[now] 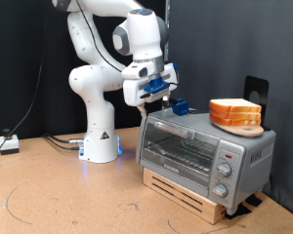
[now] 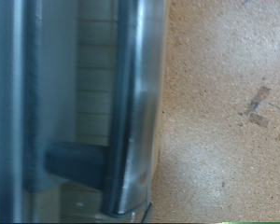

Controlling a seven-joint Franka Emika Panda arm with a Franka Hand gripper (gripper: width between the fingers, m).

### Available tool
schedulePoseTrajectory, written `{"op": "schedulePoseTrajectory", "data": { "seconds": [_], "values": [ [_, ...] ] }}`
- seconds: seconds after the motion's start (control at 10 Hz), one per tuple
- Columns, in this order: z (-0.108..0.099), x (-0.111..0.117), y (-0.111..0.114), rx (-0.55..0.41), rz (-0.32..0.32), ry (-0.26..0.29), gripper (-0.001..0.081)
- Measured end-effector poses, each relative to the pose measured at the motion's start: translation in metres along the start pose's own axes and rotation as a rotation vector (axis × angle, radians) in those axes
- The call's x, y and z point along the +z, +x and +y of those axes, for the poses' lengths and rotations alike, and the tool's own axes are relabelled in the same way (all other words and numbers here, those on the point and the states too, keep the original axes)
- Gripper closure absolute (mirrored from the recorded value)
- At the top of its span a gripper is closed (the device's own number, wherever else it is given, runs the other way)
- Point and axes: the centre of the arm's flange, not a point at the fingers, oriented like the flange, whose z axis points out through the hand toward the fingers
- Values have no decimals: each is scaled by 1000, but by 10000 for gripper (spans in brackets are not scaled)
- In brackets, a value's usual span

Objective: Make a piece of toast with the oven

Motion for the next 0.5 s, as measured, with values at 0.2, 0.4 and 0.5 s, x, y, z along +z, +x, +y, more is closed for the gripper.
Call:
{"op": "schedulePoseTrajectory", "data": {
  "seconds": [0.2,0.4,0.5],
  "values": [
    [6,15,2,-1,7,-27,2],
    [8,28,7,1,12,-42,2],
    [8,33,10,4,15,-47,2]
  ]
}}
